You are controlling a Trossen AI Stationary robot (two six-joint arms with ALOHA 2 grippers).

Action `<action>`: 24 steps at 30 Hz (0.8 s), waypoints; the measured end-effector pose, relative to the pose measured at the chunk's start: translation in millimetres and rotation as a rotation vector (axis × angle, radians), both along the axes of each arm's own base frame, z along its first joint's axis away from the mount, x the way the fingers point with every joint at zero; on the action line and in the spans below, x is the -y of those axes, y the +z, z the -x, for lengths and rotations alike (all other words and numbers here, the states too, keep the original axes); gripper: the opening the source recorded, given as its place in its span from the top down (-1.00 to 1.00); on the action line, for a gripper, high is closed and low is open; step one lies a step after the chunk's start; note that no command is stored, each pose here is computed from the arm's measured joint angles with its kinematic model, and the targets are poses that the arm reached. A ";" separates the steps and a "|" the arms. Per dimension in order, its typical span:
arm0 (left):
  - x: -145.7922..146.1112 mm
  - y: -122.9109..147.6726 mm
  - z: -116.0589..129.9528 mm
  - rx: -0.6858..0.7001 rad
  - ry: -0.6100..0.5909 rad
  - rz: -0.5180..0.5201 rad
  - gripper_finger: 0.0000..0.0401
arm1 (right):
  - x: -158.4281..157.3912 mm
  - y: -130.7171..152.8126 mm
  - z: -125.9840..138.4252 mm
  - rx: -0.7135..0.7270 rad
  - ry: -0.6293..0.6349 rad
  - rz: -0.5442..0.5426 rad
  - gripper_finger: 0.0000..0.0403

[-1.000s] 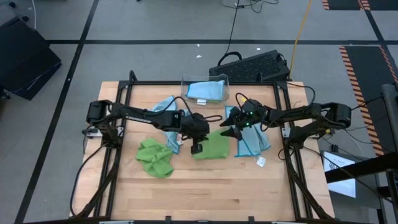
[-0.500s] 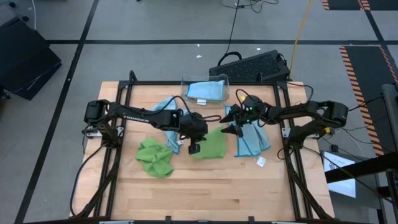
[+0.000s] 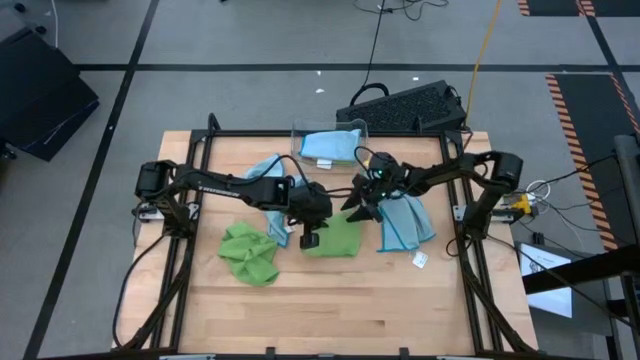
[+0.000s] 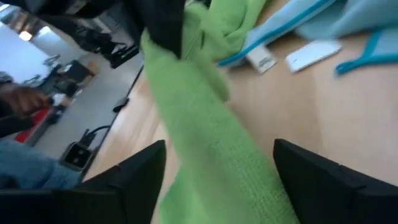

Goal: Fold microfiber towels
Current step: Put the right folded green microfiber cloth into the transparent bin

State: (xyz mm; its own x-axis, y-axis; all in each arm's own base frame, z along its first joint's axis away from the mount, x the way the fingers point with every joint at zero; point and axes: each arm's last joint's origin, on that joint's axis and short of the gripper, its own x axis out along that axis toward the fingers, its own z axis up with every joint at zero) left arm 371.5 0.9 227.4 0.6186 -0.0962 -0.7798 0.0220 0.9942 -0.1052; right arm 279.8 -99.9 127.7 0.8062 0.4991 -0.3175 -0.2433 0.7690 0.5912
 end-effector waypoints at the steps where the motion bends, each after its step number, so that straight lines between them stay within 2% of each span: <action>1: -0.1 -0.4 0.6 -0.008 0.003 -0.004 0.95 | -1.2 -1.8 -0.2 -0.008 0.015 -0.016 -0.36; 8: -0.9 -0.9 1.2 -0.017 0.013 -0.019 0.97 | -8.9 -2.3 -2.0 -0.014 0.059 -0.034 -0.02; 11: -1.2 -0.7 1.0 -0.013 0.019 -0.026 0.94 | -14.2 -2.8 -4.4 -0.033 0.038 -0.029 -0.02; 18: -1.7 0.3 -0.2 0.003 0.023 -0.028 0.96 | -31.9 -3.5 -9.7 -0.051 0.066 -0.019 -0.21; 21: -2.0 0.4 -0.3 0.004 0.028 -0.036 0.94 | -34.9 -4.0 -11.5 -0.077 0.048 -0.012 -0.16; 24: -3.8 0.4 -0.3 0.004 0.037 -0.042 0.97 | -36.2 -5.0 -11.5 -0.096 0.038 -0.014 0.00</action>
State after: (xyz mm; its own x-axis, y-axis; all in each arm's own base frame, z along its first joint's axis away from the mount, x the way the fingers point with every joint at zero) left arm 371.7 4.7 227.8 0.6240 -0.0405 -0.7804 -0.0149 0.9979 -0.0637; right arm 291.3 -63.8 122.7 0.7527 0.5341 -0.3850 -0.2140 0.7515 0.6241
